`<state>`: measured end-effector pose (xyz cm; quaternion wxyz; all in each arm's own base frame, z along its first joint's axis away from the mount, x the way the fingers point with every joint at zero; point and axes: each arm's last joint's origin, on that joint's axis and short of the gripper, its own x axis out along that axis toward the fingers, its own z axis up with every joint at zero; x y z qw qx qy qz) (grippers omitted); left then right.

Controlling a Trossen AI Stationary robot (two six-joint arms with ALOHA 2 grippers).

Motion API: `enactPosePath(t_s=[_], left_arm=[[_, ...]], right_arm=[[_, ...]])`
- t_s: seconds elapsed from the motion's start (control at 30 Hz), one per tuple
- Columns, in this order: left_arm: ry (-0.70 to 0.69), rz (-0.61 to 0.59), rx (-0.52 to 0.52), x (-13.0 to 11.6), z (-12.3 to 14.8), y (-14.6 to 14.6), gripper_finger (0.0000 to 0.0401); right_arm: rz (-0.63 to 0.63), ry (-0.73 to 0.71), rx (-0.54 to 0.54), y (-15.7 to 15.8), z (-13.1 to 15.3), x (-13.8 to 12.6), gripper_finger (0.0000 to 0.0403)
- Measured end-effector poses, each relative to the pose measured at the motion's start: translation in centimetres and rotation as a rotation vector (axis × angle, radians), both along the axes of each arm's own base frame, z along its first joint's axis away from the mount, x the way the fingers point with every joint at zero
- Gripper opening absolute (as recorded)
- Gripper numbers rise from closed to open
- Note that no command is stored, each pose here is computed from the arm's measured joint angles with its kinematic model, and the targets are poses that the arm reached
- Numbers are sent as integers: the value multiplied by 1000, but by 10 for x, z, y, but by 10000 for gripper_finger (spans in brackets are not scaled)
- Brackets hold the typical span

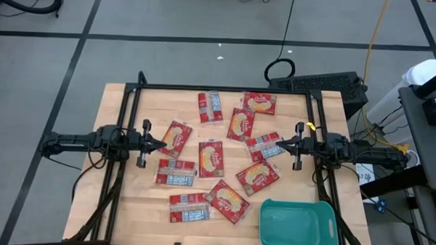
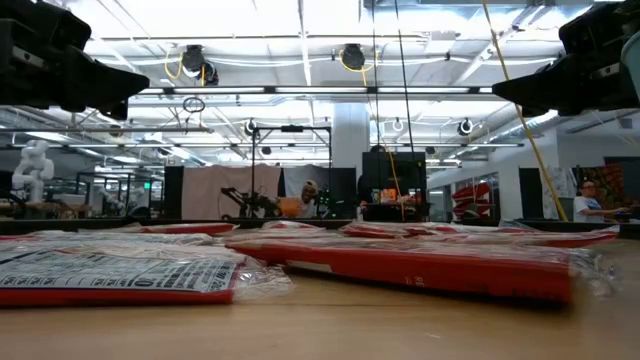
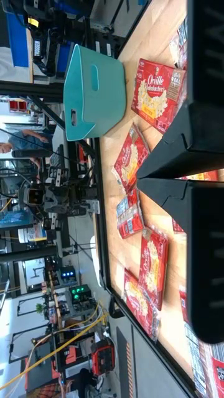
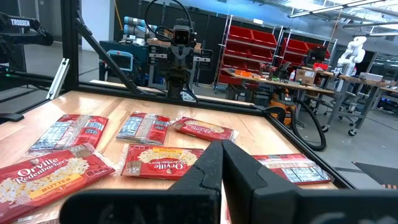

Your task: Sort popcorn bags into baskets

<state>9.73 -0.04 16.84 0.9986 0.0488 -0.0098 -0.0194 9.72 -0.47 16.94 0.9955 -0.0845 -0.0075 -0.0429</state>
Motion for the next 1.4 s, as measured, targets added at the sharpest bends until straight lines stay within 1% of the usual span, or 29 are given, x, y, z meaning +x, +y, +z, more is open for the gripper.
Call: enactPosePath(t_s=[1.03,1.2,1.4], left_arm=[[0,0,0,0,0,0,8],[-1,1,21,0,0,0,8],[-1,1,21,0,0,0,8]], right_arm=[[0,0,0,0,0,0,0],[0,0,0,0,0,0,0],[0,0,0,0,0,0,0]])
